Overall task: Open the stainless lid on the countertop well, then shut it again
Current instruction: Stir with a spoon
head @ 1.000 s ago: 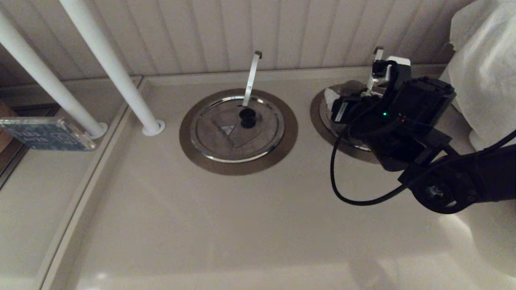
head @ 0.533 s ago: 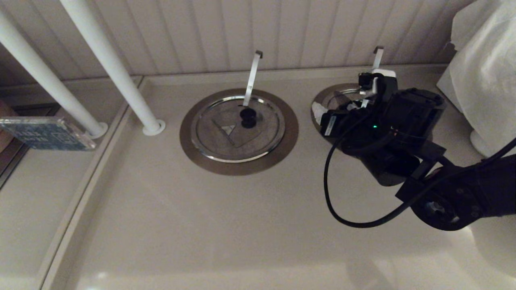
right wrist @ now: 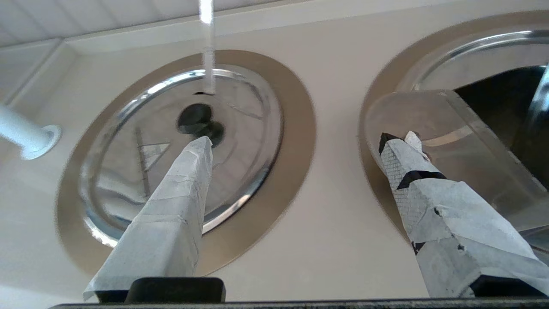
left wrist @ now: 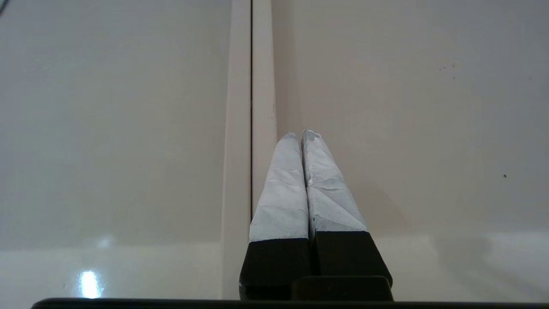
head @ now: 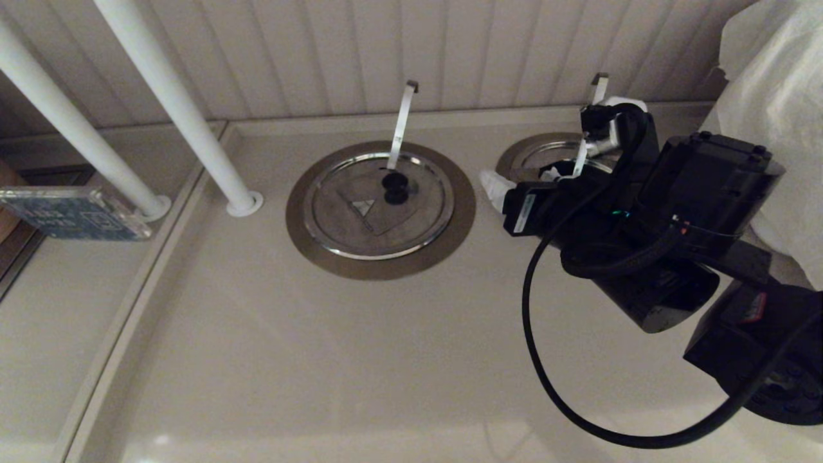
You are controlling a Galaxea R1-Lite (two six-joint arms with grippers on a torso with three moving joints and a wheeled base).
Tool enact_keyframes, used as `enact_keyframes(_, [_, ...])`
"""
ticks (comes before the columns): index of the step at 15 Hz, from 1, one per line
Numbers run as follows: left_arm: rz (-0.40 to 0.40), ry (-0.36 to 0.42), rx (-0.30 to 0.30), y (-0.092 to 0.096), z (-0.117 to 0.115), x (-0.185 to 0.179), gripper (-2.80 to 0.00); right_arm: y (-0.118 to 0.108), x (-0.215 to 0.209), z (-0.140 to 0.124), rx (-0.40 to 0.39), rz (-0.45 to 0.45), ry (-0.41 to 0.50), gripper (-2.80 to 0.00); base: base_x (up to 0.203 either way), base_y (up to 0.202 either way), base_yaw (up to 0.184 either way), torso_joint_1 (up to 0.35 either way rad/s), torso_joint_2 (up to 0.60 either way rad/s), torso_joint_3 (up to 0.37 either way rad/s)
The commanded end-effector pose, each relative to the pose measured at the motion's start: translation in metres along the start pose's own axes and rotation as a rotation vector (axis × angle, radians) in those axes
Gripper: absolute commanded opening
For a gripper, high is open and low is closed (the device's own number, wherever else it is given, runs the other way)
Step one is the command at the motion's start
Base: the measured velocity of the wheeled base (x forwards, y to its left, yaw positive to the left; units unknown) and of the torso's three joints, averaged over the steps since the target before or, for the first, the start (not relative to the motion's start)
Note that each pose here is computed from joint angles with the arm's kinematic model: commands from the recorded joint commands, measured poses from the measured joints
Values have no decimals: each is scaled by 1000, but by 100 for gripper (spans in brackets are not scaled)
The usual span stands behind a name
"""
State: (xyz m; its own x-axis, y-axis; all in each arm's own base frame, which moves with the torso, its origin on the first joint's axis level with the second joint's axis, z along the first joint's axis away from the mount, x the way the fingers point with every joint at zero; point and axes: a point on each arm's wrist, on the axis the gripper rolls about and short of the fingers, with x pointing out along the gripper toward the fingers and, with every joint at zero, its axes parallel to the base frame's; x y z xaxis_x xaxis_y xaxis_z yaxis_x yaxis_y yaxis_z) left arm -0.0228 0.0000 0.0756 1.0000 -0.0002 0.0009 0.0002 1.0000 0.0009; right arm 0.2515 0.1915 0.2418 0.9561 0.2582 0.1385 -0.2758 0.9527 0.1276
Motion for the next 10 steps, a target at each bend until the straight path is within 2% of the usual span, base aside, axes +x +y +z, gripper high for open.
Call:
enact_keyframes(1, [0, -2, 0, 0, 0, 0, -280, -12, 2, 11, 3, -36, -40, 0, 0, 0, 0, 0, 0, 0])
enact_keyframes(6, [0, -1, 0, 0, 0, 0, -280, -82, 56, 39, -68, -277, -107, 0, 0, 0, 0, 0, 0, 0])
enact_keyframes(10, [0, -2, -1, 0, 0, 0, -280, -115, 109, 32, -128, -367, -26, 0, 0, 0, 0, 0, 0, 0])
